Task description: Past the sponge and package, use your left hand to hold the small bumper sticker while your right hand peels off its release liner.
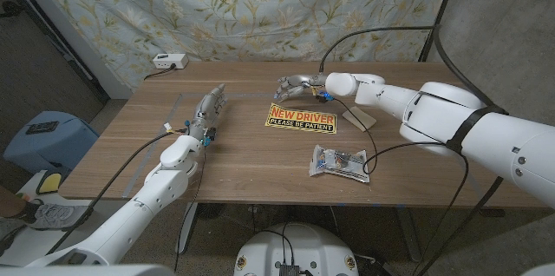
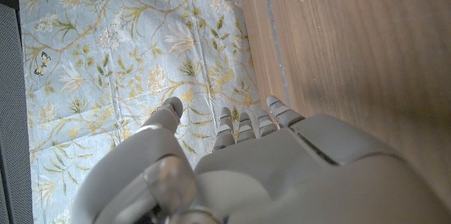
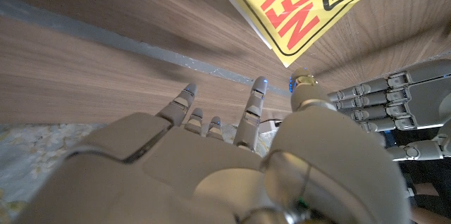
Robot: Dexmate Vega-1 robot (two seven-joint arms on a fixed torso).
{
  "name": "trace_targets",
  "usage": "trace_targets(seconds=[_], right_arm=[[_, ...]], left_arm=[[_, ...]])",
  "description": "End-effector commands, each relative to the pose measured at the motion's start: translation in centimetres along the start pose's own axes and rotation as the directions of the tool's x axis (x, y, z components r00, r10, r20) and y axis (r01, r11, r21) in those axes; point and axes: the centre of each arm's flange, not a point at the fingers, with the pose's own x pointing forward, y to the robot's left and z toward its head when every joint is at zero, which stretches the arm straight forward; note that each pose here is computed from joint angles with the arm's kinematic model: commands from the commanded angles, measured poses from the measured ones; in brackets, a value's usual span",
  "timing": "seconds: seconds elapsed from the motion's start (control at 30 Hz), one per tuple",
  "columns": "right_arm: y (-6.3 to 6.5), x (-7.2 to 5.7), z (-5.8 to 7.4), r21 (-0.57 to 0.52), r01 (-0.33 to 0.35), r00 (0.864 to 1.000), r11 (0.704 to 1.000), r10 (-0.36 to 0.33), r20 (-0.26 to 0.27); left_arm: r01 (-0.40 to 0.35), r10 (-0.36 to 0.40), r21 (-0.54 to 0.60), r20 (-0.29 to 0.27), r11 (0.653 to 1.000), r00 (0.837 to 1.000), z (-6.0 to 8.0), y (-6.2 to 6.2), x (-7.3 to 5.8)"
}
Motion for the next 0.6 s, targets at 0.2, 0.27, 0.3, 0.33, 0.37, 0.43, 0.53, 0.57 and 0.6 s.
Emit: trace_targets(seconds=[0.2, 0.27, 0.3, 0.33, 0.37, 0.43, 0.53, 0.57, 0.6], right_arm=[[1.2, 0.7, 0.3, -0.007, -0.031, 0.999, 0.999, 0.031, -0.027], [1.3, 0.7, 0.3, -0.011, -0.035, 0.999, 0.999, 0.034, -0.025], [1.4, 0.8, 0.4, -0.012, -0.037, 0.999, 0.999, 0.036, -0.025], [1.4, 0.8, 0.4, -0.011, -0.039, 0.999, 0.999, 0.038, -0.025], [1.5, 0.8, 0.5, -0.011, -0.039, 0.999, 0.999, 0.039, -0.025], [1.6, 0.9, 0.5, -0.013, -0.042, 0.999, 0.999, 0.042, -0.027], [1.8, 1.1, 0.6, -0.017, -0.047, 0.998, 0.999, 0.046, -0.031], [1.9, 1.1, 0.6, -0.020, -0.047, 0.998, 0.999, 0.047, -0.033], [1.9, 1.1, 0.6, -0.021, -0.049, 0.998, 0.999, 0.048, -0.033]], left_arm=[[-0.004, 0.004, 0.003, -0.011, 1.000, 1.000, -0.2, 0.2, 0.4], [-0.001, 0.001, -0.001, -0.010, 1.000, 1.000, -0.2, 0.2, 0.4], [0.000, 0.000, -0.002, -0.010, 1.000, 1.000, -0.2, 0.3, 0.4], [0.000, 0.000, -0.001, -0.011, 1.000, 1.000, -0.3, 0.3, 0.4], [-0.001, 0.001, -0.001, -0.012, 1.000, 1.000, -0.3, 0.3, 0.4], [0.000, 0.000, -0.005, -0.011, 1.000, 1.000, -0.3, 0.3, 0.4], [0.000, 0.000, -0.004, -0.011, 1.000, 1.000, -0.3, 0.3, 0.4], [-0.003, 0.003, -0.002, -0.013, 1.000, 1.000, -0.3, 0.3, 0.4], [-0.002, 0.002, -0.004, -0.012, 1.000, 1.000, -0.3, 0.3, 0.4]])
